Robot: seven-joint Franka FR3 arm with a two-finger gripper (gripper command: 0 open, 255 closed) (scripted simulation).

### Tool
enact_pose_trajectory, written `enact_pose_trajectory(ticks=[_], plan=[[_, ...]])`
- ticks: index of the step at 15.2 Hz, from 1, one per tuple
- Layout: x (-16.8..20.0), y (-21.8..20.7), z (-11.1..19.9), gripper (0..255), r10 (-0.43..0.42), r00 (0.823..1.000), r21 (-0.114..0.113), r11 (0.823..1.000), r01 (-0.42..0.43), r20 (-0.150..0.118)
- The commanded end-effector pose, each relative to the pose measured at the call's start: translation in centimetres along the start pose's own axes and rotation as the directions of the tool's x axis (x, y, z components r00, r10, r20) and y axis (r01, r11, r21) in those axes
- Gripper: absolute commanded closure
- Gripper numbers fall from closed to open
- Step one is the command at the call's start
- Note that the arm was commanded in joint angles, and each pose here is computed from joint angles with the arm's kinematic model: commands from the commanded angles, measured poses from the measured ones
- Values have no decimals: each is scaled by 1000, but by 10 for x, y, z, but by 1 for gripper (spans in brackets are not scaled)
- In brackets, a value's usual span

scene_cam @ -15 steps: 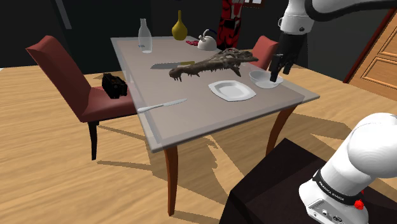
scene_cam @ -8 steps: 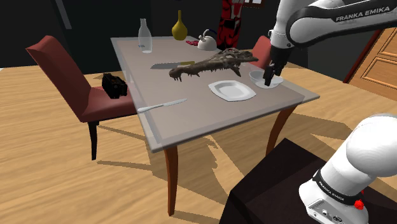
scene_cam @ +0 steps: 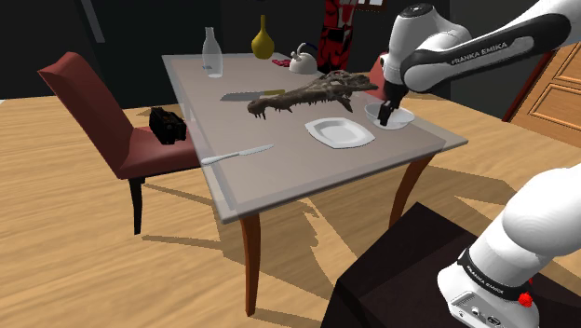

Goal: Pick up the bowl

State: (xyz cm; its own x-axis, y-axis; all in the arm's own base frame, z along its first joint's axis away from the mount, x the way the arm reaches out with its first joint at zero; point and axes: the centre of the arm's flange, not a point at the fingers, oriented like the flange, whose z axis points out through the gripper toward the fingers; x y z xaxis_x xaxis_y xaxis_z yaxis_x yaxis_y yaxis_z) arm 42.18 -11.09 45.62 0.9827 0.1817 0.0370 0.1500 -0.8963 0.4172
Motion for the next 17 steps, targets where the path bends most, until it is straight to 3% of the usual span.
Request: enact_pose_trajectory(ticks=[1,4,13,14,17], plan=[[11,12,18,0,-31,999,-43,999,30,-15],[26,26,37,0,-67,997,-96,993,64,-29],[24,9,74,0,-67,997,-96,993,64,-29],[24,9,73,255,-67,997,-96,993,64,-29],[24,9,73,255,-67,997,-96,993,64,-29]])
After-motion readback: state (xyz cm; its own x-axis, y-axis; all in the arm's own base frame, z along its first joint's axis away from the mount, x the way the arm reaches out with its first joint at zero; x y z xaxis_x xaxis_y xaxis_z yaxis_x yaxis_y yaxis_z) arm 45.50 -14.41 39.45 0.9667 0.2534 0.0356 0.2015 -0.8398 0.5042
